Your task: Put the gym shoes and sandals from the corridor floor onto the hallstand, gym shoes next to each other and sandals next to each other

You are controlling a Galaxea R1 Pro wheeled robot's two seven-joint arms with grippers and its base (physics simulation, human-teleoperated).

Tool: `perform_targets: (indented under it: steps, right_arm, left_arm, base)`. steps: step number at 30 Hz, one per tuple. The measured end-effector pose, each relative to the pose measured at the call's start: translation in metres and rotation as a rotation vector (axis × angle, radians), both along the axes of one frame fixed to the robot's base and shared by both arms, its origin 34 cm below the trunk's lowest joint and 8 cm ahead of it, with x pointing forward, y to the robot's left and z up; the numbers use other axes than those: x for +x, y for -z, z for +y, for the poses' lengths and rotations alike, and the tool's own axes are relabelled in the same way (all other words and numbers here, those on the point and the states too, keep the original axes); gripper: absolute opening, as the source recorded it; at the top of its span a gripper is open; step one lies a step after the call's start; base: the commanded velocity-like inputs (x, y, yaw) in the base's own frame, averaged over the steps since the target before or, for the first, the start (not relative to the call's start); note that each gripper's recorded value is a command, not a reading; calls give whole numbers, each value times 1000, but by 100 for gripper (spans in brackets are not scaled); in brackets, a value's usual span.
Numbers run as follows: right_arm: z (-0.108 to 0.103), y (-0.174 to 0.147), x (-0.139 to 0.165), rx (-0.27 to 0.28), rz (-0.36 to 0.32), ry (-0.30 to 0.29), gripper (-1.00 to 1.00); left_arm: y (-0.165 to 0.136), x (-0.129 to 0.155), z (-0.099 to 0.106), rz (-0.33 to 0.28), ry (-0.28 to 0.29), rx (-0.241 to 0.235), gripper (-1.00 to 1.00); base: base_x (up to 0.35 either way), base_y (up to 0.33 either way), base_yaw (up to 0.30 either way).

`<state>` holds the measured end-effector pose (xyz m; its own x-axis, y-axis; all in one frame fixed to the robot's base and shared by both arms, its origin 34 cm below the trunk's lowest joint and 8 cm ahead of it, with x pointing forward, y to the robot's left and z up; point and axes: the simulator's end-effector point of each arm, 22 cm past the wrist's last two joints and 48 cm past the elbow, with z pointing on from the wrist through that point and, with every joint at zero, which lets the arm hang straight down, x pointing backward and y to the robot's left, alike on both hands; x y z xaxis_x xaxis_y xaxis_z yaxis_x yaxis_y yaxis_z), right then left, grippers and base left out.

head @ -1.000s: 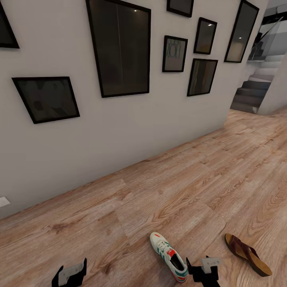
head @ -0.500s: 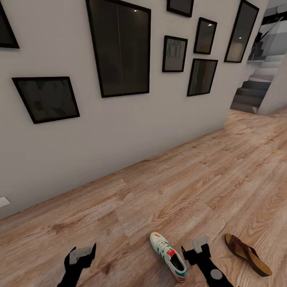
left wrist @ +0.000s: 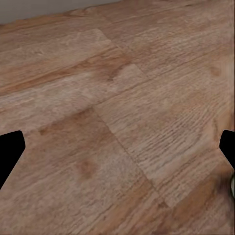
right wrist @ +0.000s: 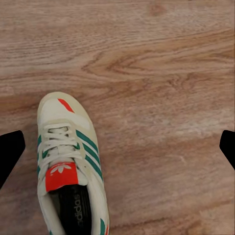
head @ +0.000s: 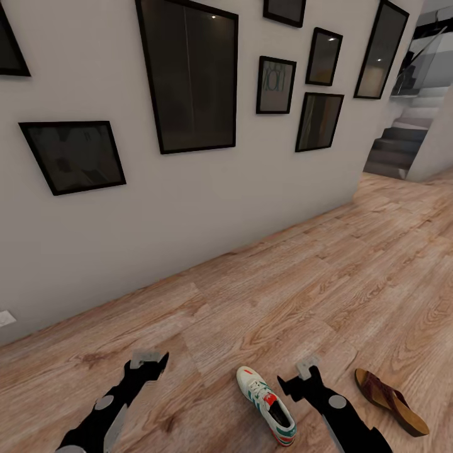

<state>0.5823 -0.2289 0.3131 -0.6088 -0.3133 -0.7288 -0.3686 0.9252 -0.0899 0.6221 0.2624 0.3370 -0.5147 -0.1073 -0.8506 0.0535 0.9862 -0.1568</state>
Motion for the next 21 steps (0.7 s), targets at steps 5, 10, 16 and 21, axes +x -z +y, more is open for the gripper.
perform_targets:
  steps: [5, 10, 16, 21]
  right_arm:
    - [4, -8, 8, 11, -10, -17, 100]
    - [5, -14, 13, 15, -22, -24, 100]
    - [5, -17, 17, 15, -29, -25, 100]
    - [4, -18, 17, 14, -29, -23, 100]
  left_arm:
    - [-22, 23, -14, -31, 56, -24, 100]
    - [-43, 38, -23, -74, 94, -19, 100]
    - [-78, 56, -54, -161, 202, 24, 100]
    - [-108, 69, -77, -230, 252, 32, 100]
  base:
    - [0, 0, 0]
    - [0, 0, 0]
    - [0, 0, 0]
    - [0, 0, 0]
